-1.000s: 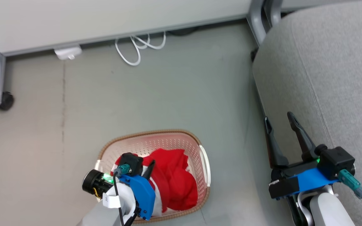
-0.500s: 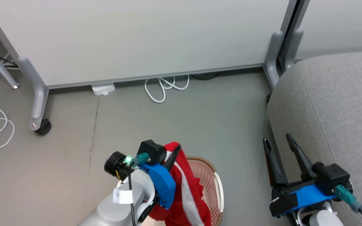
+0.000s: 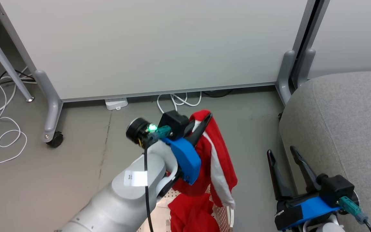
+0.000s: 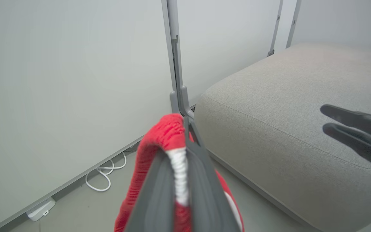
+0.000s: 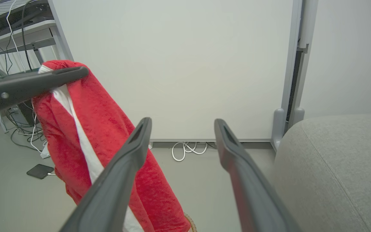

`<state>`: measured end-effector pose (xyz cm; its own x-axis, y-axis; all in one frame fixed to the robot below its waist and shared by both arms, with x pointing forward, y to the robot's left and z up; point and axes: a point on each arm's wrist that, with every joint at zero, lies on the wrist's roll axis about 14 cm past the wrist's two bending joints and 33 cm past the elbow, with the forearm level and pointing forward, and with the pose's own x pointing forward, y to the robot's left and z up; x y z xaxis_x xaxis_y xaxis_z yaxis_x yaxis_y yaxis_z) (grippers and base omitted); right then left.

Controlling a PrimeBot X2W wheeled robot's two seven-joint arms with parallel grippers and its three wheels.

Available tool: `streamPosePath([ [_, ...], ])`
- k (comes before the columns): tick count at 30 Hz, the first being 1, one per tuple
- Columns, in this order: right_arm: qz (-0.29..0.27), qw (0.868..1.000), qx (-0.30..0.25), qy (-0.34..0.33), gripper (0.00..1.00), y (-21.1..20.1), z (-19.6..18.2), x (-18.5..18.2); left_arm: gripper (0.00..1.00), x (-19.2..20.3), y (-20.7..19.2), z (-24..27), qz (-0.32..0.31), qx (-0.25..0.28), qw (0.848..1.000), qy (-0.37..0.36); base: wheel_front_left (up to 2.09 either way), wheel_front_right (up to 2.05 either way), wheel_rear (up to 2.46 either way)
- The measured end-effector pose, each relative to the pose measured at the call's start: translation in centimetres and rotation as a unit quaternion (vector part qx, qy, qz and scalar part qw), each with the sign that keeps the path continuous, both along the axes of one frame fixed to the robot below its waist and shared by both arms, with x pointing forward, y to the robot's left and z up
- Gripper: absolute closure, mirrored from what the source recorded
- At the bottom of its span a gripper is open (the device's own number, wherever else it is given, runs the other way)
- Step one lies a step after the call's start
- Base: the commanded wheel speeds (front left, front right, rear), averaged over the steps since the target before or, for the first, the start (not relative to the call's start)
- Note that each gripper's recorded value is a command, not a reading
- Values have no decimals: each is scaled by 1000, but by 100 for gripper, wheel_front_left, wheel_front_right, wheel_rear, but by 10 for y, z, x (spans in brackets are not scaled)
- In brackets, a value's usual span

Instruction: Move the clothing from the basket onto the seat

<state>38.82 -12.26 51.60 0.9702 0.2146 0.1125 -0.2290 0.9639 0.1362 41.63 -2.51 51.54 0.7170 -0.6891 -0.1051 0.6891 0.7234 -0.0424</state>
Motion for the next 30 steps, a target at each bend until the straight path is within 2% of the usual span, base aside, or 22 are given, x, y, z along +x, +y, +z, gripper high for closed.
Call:
streamPosePath([
  [15, 9, 1000, -2, 5, 0, 6, -3, -7, 100, 11, -28, 68, -47, 8, 996, -78, 0, 0, 0],
  [24, 6, 1000, -5, 9, 0, 4, -6, -9, 100, 5, -42, 65, -69, 1, 995, -66, 0, 0, 0],
  [30, 27, 999, -9, 15, 0, 17, -10, -8, 100, 3, -44, 59, -74, -1, 996, -54, 0, 0, 0],
])
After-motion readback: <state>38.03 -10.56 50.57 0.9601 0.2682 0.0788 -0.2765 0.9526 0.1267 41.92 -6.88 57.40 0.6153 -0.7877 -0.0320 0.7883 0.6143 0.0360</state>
